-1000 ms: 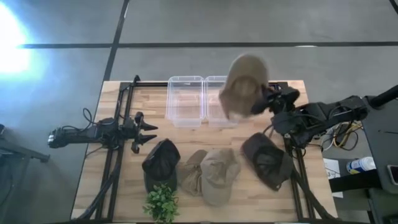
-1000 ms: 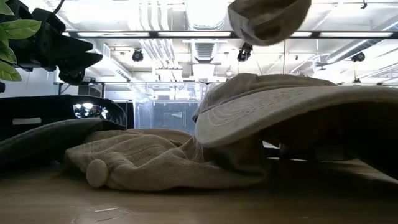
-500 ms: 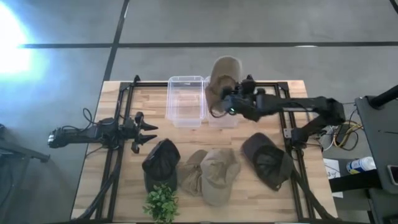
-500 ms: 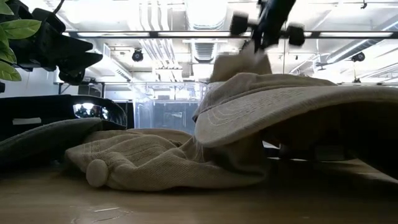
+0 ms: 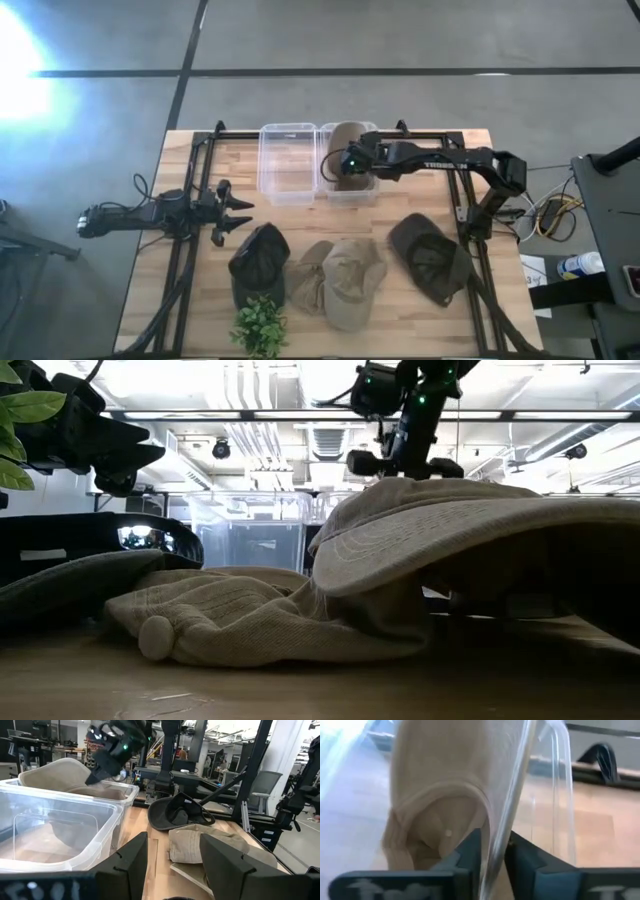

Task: Pick & Place hat
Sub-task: Put the right brown cap into the right transparent bin, then put the left black cap into the left transparent bin

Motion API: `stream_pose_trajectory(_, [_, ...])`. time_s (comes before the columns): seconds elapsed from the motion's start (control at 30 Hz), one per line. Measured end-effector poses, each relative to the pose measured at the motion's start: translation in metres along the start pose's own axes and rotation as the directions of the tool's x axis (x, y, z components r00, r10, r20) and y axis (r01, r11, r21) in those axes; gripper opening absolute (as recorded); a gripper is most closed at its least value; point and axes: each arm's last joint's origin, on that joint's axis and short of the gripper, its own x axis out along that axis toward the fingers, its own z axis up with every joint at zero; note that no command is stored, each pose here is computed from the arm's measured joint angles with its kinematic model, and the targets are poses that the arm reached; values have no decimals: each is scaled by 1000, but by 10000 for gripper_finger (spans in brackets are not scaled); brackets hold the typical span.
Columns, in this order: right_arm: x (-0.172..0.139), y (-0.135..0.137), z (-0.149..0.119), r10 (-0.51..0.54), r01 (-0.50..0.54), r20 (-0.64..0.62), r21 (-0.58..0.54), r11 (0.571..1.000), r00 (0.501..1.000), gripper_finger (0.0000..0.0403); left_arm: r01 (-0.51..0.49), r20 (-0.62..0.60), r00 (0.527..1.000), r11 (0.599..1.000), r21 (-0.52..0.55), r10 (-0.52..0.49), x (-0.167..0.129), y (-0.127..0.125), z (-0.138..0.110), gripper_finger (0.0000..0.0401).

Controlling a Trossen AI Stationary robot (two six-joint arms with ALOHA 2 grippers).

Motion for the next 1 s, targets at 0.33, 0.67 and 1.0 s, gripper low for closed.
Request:
stream_pose_trajectory(0.33, [-89,6,36,222,-155,238,-269,950,946,159,16,41,999,993,-113,-12,0,-1,4,174])
stream_pose_trajectory(0.67, [-129,6,31,355,-265,224,-350,899,908,167,195,197,980,268,-943,-22,-2,-3,19,174])
stream_pose_trajectory(1.0, [-121,8,24,319,-230,190,-380,896,928,168,281,313,932,183,-942,182,-5,2,32,174])
